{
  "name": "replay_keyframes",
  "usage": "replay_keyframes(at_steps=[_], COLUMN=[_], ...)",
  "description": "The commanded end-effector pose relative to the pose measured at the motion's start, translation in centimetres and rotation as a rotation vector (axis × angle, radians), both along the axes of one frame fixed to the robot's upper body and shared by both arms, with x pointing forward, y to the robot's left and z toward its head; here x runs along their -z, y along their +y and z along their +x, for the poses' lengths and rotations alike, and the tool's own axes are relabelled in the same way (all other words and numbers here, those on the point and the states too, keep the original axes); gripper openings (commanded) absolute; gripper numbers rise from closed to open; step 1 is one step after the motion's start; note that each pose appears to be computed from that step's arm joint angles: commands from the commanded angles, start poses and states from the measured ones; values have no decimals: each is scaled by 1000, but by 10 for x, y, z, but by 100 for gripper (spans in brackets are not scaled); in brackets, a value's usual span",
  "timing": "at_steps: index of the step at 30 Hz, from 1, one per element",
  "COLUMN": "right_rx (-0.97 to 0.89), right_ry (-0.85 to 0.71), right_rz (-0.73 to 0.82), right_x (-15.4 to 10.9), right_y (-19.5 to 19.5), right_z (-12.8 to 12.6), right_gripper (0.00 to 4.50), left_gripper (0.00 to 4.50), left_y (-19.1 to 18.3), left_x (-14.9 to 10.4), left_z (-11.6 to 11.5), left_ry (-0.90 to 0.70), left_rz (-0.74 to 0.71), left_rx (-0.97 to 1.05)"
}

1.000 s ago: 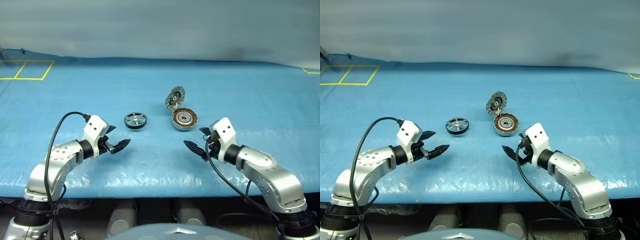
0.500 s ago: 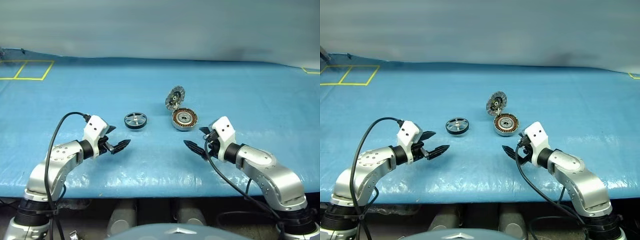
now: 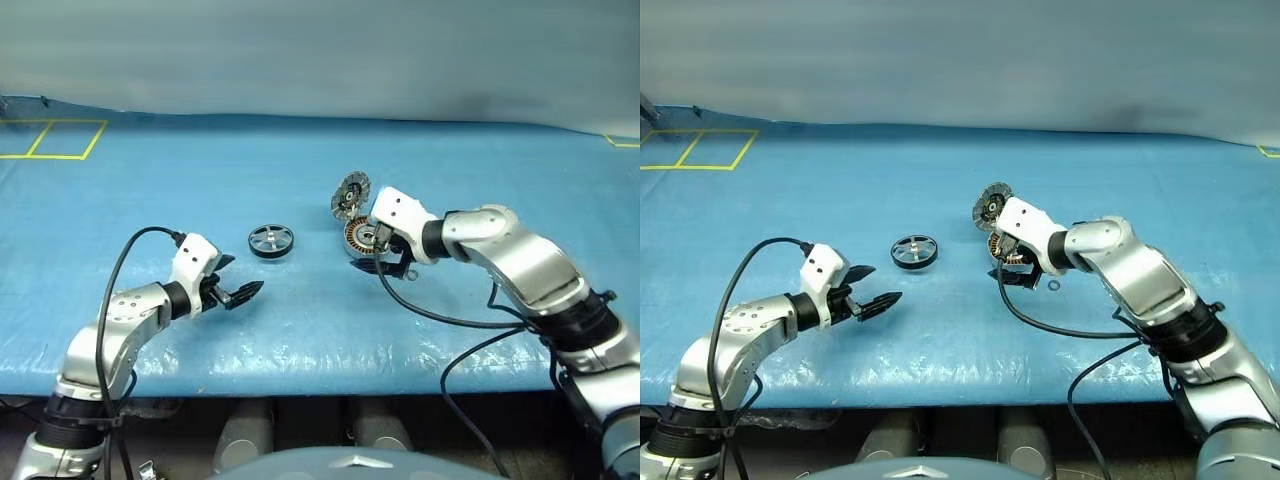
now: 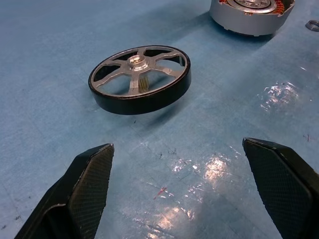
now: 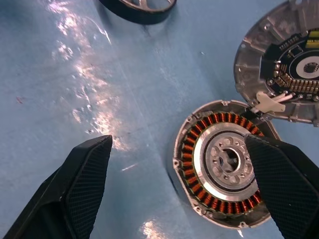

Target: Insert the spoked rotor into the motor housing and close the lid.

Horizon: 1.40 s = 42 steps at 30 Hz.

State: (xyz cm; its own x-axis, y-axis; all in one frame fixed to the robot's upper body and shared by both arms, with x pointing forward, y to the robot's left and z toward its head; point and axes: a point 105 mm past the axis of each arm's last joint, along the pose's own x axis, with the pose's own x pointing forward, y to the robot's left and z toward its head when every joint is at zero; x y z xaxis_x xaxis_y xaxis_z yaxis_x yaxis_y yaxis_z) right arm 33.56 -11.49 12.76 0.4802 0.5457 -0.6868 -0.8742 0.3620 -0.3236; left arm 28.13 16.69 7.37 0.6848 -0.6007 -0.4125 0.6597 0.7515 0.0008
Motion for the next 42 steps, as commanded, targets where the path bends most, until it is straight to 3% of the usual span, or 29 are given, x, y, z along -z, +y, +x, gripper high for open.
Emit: replay_keyframes(at_steps=[1,21,24,29,36,42], right_rx=[-32,-24,-28,-32,-16,75], right_ry=[-26,81,96,104,103,151], right_rz=[-62,-102,-107,-104,42,190], right_x=[-3,30,34,37,29,28], right_y=[-1,-2,-1,0,26,60], right_z=[14,25,23,21,15,-14], right_gripper=[449,449,390,226,209,209], left_gripper=[450,450,450,450,450,450], left_y=[-1,-10,-15,-24,-26,-21], left_x=[-10,-6,-6,-2,1,2], left_z=[-1,-10,-13,-22,-26,-26], left_ry=[-48,-120,-133,-149,-126,-121], left_rz=[-8,63,71,85,77,73], left_rx=[-1,86,130,224,255,232])
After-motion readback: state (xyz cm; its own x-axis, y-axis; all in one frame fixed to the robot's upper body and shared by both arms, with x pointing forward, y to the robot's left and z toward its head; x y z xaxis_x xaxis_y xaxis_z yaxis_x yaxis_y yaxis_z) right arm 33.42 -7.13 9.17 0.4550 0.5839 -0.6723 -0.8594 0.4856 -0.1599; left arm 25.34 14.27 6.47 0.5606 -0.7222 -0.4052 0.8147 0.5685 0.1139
